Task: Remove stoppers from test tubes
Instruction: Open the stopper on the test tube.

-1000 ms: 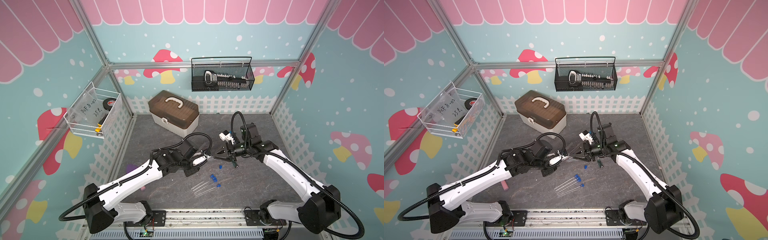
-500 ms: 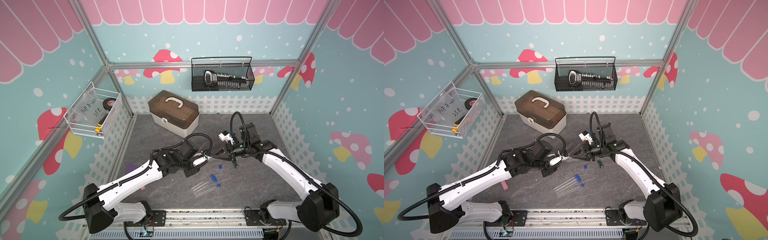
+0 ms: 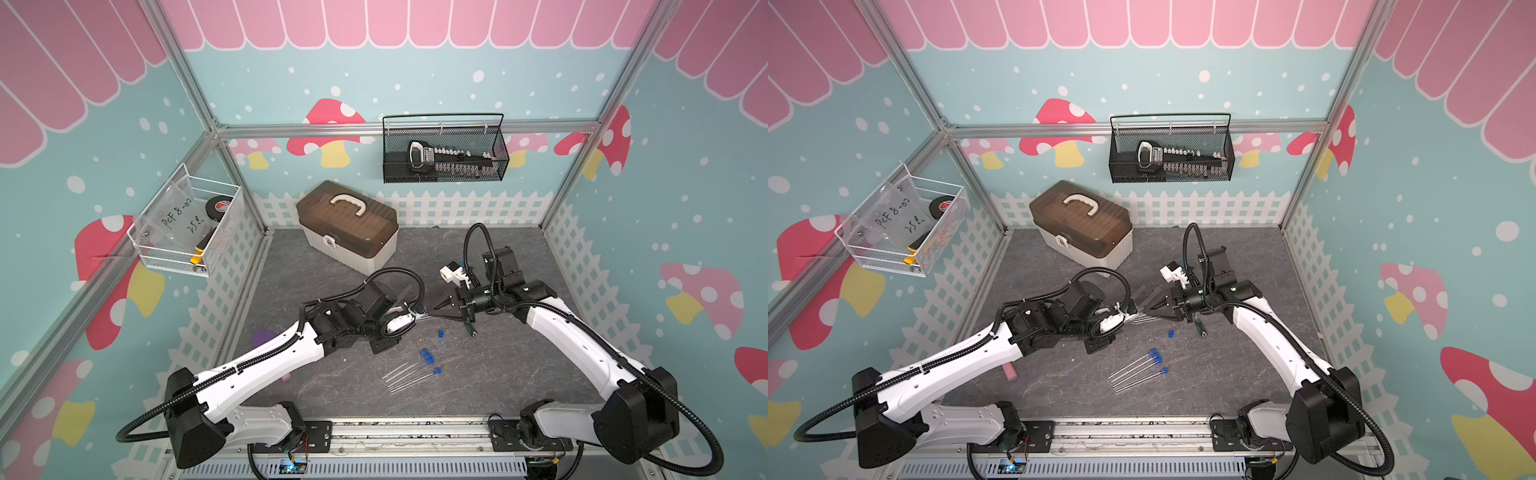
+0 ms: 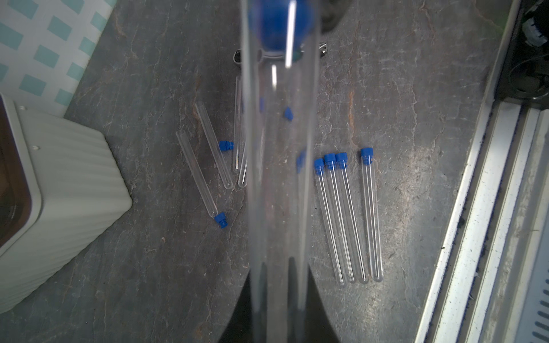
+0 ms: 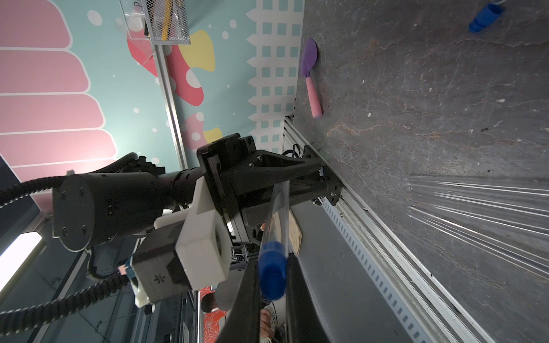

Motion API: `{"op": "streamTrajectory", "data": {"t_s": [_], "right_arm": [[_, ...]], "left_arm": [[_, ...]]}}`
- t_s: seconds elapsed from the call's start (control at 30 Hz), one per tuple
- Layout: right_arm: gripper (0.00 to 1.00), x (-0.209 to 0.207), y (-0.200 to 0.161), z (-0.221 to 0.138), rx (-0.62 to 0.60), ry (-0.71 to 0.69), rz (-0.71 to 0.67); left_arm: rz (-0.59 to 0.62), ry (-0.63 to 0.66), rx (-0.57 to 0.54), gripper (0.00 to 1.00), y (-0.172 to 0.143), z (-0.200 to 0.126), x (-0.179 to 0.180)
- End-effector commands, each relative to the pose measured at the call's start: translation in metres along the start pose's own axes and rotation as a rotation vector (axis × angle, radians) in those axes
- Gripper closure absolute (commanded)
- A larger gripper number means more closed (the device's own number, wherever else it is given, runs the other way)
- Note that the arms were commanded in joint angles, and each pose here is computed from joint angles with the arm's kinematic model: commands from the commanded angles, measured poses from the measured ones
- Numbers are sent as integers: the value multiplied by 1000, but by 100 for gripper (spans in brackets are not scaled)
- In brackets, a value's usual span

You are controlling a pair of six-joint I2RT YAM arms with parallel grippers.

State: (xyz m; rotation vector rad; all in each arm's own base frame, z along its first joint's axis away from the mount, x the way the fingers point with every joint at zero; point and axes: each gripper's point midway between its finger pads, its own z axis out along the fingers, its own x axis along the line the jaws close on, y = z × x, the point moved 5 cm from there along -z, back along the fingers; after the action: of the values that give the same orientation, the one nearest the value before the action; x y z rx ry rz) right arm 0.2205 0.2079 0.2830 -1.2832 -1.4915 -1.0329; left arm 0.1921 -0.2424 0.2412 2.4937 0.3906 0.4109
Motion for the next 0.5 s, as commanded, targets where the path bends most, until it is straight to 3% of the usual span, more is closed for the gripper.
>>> {"op": "streamTrajectory", "data": {"t_s": [0.0,0.3,0.47], "right_arm": [[100,21,-6,-15,-15,82,-107],[100,2,-26,-14,17,88,-54],[100,-15,-34,-13,44,-29,-24]], "left_arm": [[76,-47,112,100,-34,-8,-13],[87,16,138,100,-55,-23,-3],[109,39,161,100,-61,-24,-1]]}}
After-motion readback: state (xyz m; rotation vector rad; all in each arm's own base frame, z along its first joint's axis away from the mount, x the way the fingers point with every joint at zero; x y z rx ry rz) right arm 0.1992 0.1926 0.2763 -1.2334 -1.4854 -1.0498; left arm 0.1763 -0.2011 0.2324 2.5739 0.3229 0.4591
